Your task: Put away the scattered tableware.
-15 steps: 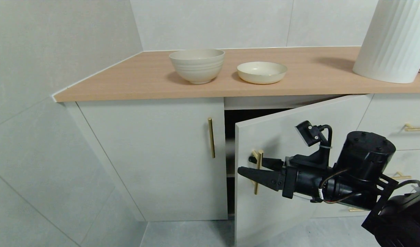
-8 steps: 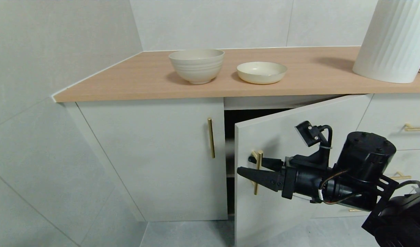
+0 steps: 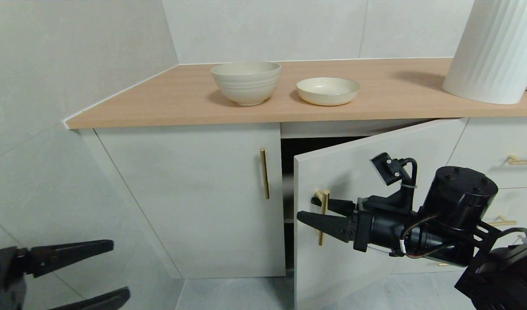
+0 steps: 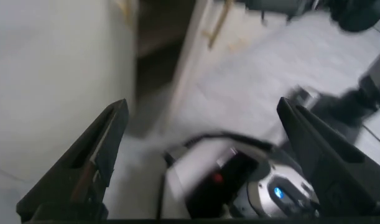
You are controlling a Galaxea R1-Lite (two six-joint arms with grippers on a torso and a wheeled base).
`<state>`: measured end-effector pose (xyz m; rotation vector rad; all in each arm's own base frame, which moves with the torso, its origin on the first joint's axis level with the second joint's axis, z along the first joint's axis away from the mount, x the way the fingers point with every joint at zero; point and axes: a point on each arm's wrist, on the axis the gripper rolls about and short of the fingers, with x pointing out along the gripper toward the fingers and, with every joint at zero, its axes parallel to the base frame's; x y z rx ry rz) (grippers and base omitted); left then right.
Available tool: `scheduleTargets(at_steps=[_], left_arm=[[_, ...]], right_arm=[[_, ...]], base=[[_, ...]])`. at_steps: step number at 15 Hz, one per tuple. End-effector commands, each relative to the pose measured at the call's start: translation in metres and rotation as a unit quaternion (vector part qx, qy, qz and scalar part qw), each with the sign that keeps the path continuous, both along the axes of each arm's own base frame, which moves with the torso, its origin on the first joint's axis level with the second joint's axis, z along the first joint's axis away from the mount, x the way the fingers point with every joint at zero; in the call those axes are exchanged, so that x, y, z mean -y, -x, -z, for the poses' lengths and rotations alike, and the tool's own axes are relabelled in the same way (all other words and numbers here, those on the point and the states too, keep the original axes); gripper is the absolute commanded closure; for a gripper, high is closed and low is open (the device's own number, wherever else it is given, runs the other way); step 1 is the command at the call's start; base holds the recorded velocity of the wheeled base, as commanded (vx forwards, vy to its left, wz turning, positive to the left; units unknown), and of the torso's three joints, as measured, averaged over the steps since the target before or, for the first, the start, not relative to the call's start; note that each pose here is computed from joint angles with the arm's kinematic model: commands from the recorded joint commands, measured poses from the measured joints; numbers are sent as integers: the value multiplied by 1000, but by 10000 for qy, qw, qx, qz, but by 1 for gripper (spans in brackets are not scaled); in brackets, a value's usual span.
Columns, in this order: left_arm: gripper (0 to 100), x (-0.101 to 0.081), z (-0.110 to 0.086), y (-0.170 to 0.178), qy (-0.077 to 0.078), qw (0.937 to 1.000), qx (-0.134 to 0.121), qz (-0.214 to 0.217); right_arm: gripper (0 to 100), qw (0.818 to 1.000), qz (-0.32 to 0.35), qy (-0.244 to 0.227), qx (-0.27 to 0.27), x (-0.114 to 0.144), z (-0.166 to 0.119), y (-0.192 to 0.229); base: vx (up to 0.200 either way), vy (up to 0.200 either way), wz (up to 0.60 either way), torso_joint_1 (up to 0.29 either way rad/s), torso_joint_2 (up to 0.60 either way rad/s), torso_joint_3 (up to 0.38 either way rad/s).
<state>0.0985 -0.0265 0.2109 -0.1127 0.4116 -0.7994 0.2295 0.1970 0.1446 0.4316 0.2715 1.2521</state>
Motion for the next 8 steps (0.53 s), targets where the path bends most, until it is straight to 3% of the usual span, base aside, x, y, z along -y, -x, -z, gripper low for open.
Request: scheduleTargets(at_steps=[1,5,6,8], left_arm=[[0,12,41,-36,-106,9950,-945,290],[0,15,51,-43,-134,9933,-1092,348],[100,16,51,-45,-137,9931,-1107,348],[100,17,50,-49,-138,9931,-1115,348]], right_arm=[[0,10000,-15,19,-26,-1,2,-1],[0,10000,-15,28,-38,-1,3,-1],[0,10000,-15,28,-38,-1,3,-1],[0,10000,-15,33,-44,-1,3,-1]], base=[[0,0,0,0,0,0],[0,0,0,0,0,0],[0,0,0,0,0,0],[0,0,0,0,0,0]])
